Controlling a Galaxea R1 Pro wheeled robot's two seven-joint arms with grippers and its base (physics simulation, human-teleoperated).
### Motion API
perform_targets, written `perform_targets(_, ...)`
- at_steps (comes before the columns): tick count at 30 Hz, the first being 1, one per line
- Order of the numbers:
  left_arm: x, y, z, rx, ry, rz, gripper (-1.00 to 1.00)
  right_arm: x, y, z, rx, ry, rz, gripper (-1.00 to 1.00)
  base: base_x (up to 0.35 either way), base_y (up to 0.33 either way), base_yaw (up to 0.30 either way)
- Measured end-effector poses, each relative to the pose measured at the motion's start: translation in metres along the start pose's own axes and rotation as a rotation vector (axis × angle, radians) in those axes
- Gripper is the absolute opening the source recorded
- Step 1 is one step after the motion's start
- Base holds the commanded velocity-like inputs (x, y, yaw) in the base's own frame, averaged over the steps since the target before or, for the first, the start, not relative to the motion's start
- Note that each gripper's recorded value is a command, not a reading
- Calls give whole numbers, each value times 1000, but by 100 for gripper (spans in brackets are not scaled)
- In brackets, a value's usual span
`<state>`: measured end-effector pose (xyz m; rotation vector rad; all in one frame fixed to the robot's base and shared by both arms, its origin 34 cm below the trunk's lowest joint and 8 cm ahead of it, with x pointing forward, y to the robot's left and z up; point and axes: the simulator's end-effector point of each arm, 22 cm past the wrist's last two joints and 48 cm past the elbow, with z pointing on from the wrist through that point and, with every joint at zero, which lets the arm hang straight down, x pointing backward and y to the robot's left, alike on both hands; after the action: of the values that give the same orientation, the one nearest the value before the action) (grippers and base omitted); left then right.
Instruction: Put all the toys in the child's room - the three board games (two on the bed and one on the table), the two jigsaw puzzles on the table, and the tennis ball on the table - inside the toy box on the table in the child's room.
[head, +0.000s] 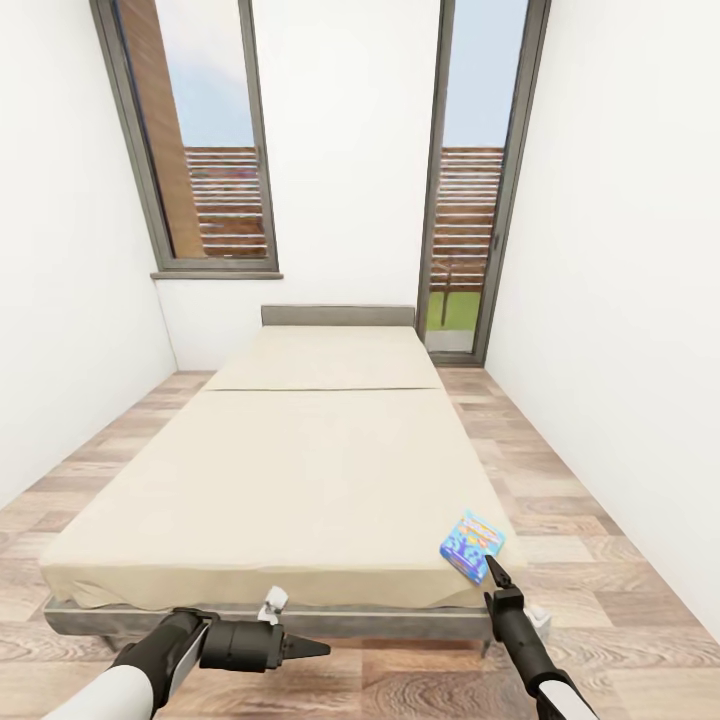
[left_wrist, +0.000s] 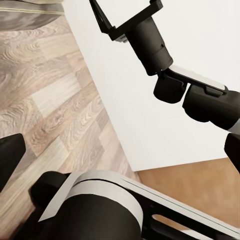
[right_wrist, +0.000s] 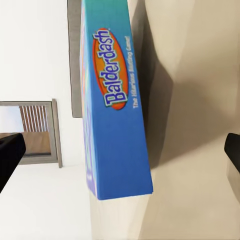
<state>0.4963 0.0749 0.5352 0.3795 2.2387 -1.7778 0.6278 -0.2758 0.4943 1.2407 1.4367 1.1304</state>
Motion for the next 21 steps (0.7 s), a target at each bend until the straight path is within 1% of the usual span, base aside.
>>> perform_targets(6, 0, -2, 4, 7, 1, 1, 100, 0, 0, 0, 0, 2, -2, 100, 18, 0, 0)
perform_targets(16, 0, -2, 4, 7, 2, 1, 100, 1, 0, 0, 1, 3, -3, 100, 3, 0, 0)
perform_targets(21, 0, -2, 4, 7, 2, 1, 100, 1, -1, 0, 5, 4, -3, 100, 66, 21, 0)
